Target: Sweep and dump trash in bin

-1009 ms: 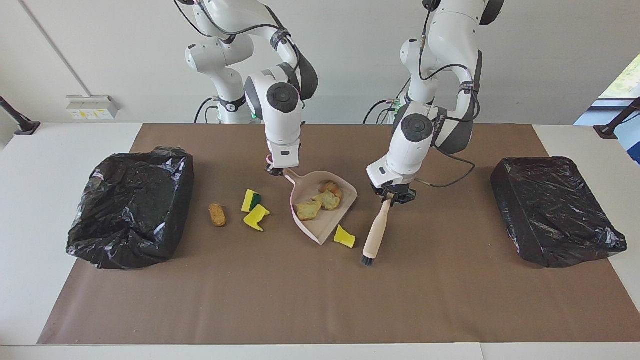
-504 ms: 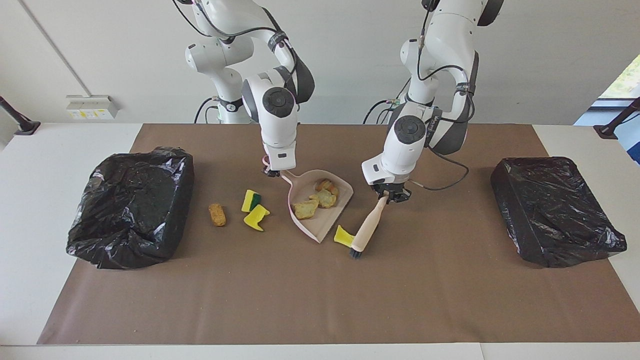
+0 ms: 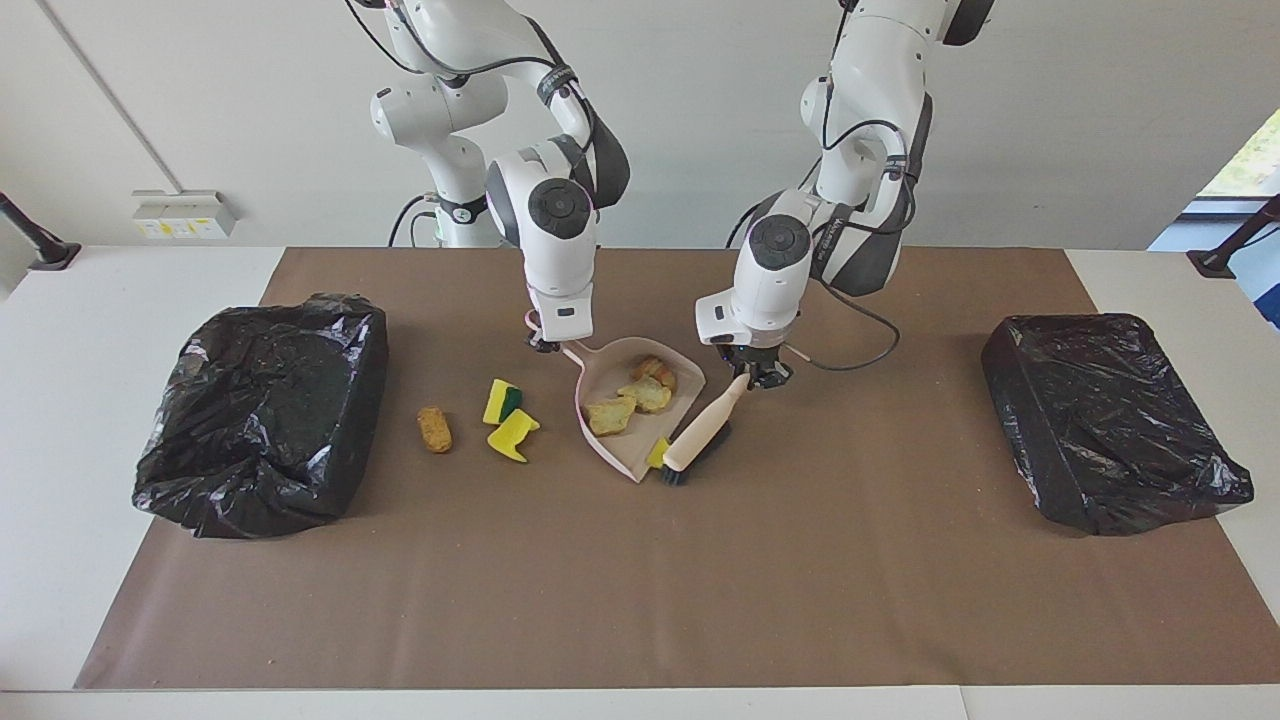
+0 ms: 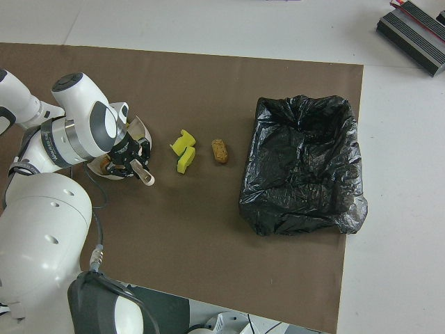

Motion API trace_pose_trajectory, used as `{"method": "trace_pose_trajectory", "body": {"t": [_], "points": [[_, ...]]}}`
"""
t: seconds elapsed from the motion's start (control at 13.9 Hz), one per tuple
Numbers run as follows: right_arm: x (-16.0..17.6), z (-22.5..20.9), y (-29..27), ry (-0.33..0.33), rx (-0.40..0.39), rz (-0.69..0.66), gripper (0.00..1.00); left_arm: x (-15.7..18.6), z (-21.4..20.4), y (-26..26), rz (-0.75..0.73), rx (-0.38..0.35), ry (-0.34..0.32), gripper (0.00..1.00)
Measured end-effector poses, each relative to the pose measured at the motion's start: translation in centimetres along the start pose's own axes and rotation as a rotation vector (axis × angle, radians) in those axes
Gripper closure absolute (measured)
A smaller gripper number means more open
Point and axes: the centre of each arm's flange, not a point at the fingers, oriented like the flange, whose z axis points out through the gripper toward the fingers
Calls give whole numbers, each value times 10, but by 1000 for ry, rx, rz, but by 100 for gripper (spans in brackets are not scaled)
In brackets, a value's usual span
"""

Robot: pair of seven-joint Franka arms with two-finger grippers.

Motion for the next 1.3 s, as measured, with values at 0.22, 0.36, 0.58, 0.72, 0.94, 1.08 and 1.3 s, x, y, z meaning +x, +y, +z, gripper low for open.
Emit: {"method": "trace_pose_trajectory", "body": {"t": [0.22,0.36,0.58,0.72,0.94,1.08,1.3], "points": [[1,2,-4,-2,3,35,69,-6,-13,16,-13,-52,-14,74],[3,1,-10,7,19,62,69,-6,-21,34,-23,-109,-1,74],[6,0,-19,10,26,109,69,-6,-32,54,-30,-146,17,74],[7,-1,-20,10,27,115,69,-11,-45,56,-31,-146,21,74],[7,-1,-20,13,30,117,69,-27,-75,48,-51,-137,19,74],[7,-1,-20,13,32,118,69,-41,-89,37,-72,-136,-1,74],[7,-3,-20,17,30,118,69,-59,-95,33,-131,-144,-76,74]]}}
